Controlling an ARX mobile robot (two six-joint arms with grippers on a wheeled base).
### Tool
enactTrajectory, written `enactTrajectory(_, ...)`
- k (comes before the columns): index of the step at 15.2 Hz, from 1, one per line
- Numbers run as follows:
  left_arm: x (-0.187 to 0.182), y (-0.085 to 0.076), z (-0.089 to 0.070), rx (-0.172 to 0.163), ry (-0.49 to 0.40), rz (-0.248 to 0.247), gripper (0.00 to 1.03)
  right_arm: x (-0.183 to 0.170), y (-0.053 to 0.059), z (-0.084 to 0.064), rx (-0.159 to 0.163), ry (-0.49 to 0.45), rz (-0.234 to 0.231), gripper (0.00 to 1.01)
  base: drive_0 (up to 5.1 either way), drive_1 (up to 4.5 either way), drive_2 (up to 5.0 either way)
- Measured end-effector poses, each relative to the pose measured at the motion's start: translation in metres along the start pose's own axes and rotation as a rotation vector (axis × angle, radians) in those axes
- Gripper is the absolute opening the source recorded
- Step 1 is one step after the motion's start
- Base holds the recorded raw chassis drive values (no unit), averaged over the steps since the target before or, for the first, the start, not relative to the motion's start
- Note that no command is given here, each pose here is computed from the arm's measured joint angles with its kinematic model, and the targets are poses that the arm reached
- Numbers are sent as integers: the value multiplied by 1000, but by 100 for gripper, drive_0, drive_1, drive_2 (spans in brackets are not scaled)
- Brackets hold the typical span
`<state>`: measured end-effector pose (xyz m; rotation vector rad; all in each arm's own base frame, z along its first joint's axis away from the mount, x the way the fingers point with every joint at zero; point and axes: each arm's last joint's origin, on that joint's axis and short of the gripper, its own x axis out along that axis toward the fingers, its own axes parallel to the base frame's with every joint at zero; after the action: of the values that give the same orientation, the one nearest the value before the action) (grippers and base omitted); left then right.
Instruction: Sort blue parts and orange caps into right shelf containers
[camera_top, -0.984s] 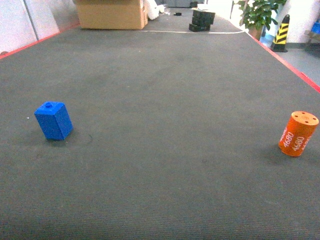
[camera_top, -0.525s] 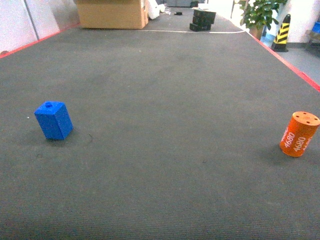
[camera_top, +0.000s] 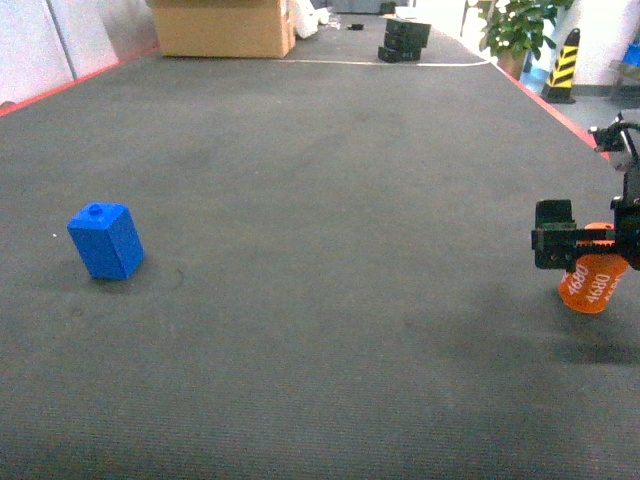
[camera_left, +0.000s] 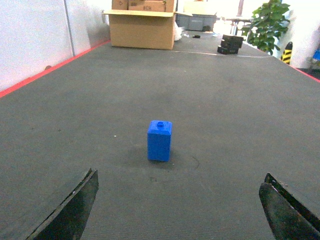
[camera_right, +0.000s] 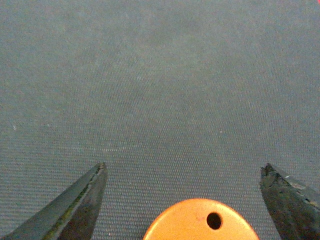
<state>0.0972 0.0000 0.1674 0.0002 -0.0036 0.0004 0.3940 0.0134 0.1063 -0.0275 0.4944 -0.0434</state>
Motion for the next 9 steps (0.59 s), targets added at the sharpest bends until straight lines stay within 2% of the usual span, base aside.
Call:
enactTrajectory(4,0,0,0,0,0,0,98,4,0,-7,-6,19,-12,82,0,0,0)
enactTrajectory(6,0,0,0,0,0,0,98,8,0,-15,-7,36,-14,60,0,0,0)
enactTrajectory(7,0,0,0,0,0,0,98,4,1,-15,-6,16,-14,49,0,0,0)
enactTrajectory(8,0,0,0,0,0,0,98,-8,2,-13,-6,-15,-11,42,0,0,0)
enactTrajectory(9,0,0,0,0,0,0,98,-28,4,-10,-7,-57,0,42,0,0,0)
